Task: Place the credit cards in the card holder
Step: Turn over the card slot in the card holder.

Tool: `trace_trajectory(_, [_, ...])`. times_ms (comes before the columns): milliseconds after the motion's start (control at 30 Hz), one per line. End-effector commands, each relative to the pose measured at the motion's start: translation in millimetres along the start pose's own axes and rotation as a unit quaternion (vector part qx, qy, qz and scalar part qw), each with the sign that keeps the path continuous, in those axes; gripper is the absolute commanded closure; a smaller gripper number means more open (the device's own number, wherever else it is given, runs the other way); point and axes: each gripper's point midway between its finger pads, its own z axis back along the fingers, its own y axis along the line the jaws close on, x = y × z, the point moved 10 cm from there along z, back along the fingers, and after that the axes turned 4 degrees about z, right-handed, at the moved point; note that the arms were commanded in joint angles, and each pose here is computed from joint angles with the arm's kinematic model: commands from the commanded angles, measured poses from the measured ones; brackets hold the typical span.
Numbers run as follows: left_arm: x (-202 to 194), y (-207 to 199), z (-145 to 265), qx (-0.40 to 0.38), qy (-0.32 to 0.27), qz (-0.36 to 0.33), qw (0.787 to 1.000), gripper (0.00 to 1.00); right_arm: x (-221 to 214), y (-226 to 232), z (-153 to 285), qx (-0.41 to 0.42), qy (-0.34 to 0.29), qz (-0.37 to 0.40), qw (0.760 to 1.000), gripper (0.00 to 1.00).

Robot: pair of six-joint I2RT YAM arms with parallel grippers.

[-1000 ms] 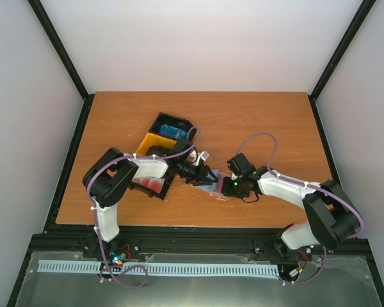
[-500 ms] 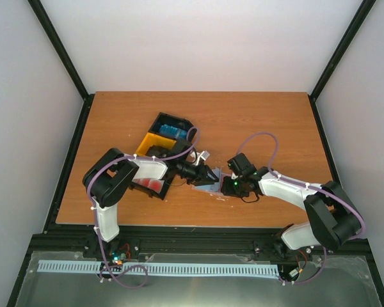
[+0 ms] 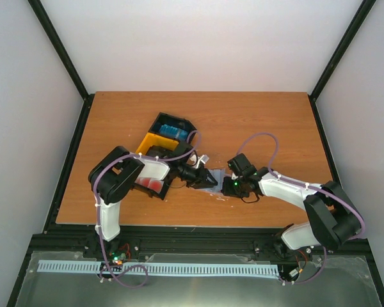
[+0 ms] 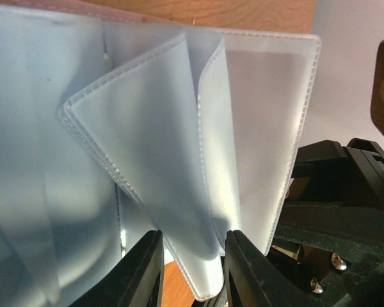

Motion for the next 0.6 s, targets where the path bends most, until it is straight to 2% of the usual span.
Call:
trace_trajectory(0, [5.5,-5.7,-4.1,0.006,-0.003,-0.003,1.000,0.70,-1.7,-1.3,-0.7,-0.007,-0.005,0.002,1.000,0.70])
trace_trajectory(167, [7.9,-4.1,-6.5,0.025,-0.004,0.004,1.000,0.70,-0.1,-1.5,6.7,-0.022,-0.017,0.002,1.000,0.70])
trace_trajectory(400, [9.4,-3.1,-8.2,0.040,-0.006,0.007,0.999,0.71,4.7,-6.2,40.0,-0.085,-0.081,-0.004,0.993,0.70])
trace_trajectory(567, [9.9,-4.0,-6.9,0.051,-0.010,0.005,0.999,0.71,11.7,7.8,48.9,-0.029,-0.095,0.033,0.995,0.70])
